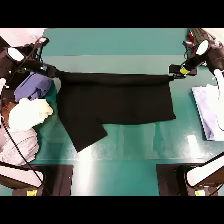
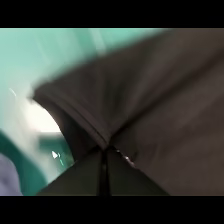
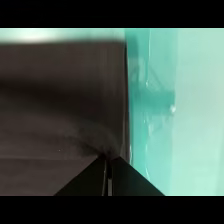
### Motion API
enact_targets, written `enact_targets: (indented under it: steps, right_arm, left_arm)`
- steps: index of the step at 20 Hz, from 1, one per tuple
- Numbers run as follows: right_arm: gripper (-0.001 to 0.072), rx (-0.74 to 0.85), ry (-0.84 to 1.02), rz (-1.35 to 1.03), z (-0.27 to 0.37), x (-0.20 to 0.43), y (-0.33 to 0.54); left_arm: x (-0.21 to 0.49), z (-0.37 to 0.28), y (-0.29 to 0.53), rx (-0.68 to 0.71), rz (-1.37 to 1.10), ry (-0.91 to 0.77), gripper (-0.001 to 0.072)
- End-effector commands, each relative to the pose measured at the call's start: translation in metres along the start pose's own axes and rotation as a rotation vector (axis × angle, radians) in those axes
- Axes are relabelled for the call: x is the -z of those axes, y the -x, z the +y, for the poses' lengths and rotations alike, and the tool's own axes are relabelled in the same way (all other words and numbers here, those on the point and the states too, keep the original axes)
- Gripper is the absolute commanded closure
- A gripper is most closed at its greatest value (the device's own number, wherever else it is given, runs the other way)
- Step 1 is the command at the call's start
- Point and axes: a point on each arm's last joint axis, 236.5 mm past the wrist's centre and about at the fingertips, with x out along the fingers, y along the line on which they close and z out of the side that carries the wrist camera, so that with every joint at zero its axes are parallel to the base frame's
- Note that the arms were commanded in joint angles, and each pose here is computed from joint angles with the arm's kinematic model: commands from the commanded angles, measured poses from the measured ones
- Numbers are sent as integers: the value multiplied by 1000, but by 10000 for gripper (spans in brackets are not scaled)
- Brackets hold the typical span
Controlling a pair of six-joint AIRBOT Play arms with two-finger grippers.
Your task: Fold the shirts.
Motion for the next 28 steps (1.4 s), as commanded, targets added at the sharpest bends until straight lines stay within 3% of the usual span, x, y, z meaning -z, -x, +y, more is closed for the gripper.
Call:
enact_targets:
  steps: [1, 2, 3, 4, 5, 9, 14, 21, 23, 28]
  right_arm:
    - [688, -7, 8, 88, 7, 24, -12]
    - [657, -26, 10, 102, 12, 28, -13]
    - [513, -49, 21, 113, 17, 31, -12]
    - [380, -76, 22, 122, 23, 33, -11]
    - [364, -95, 19, 128, 28, 35, -10]
    - [365, -100, 56, 185, 26, 52, 12]
    - [367, -111, 98, 103, 31, 54, 75]
    - [367, -117, 130, -38, 36, 50, 134]
    - [367, -118, 132, -52, 37, 51, 141]
    - [367, -117, 135, -27, 36, 58, 142]
  left_arm:
    - [36, -10, -7, 53, 118, 17, 683]
    - [38, -9, -8, 50, 125, 45, 682]
    - [39, -9, -8, 45, 128, 75, 649]
    - [39, -9, -7, 45, 131, 111, 432]
    - [41, -10, -7, 42, 139, 157, 236]
    - [67, -11, 11, 13, 275, 267, 221]
    - [85, -48, 50, 73, 311, 309, 221]
    - [208, -138, 63, 191, 358, 498, 220]
    - [224, -163, 58, 257, 330, 579, 220]
    - [257, -174, 44, 262, 357, 656, 220]
